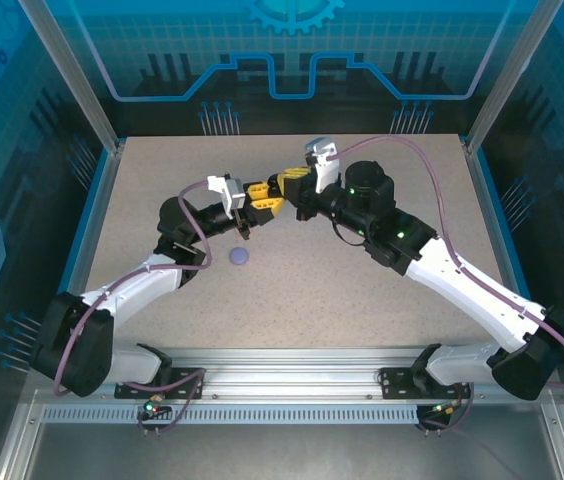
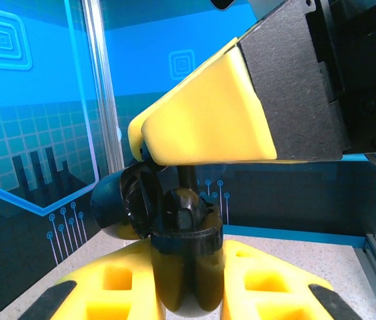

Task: Insert the wireless bluetooth earbuds into the charging case

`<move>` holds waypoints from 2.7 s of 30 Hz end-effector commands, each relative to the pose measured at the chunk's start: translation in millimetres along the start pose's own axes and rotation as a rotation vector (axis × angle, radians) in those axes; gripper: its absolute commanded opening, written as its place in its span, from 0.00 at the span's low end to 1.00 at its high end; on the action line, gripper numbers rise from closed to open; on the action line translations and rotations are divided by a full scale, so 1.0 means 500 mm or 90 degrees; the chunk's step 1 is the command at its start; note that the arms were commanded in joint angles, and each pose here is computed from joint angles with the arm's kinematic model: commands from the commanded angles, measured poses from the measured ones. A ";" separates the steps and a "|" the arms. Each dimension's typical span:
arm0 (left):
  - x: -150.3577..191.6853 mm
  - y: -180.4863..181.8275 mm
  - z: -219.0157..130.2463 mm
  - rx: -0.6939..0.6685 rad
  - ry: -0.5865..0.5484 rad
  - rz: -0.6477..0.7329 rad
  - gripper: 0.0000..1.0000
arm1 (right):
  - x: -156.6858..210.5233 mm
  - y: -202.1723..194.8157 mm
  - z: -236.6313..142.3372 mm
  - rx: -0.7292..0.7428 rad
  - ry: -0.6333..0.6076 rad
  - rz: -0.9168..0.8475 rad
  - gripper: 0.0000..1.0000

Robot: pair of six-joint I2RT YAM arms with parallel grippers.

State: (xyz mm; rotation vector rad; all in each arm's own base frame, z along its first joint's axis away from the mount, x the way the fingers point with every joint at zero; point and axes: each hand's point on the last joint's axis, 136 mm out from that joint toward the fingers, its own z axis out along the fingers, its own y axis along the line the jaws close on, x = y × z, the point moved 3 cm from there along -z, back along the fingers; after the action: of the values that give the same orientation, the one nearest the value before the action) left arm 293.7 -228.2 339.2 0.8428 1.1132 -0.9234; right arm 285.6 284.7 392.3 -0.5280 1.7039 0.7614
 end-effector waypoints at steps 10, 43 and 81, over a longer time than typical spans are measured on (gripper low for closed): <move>-0.073 -0.019 0.009 0.024 -0.053 0.069 0.00 | 0.090 0.018 0.017 -0.022 0.122 -0.053 0.08; -0.030 -0.010 0.020 0.014 -0.041 0.045 0.00 | -0.091 -0.042 -0.052 0.040 -0.055 0.107 0.68; 0.001 0.011 0.024 -0.008 -0.029 0.039 0.00 | 0.041 -0.022 0.028 0.022 0.283 0.184 0.04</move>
State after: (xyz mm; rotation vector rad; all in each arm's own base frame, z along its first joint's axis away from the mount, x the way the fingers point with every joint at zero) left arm 300.2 -240.8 323.6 0.8494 1.1301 -0.9390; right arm 322.5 287.2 377.1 -0.4137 2.1863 0.8370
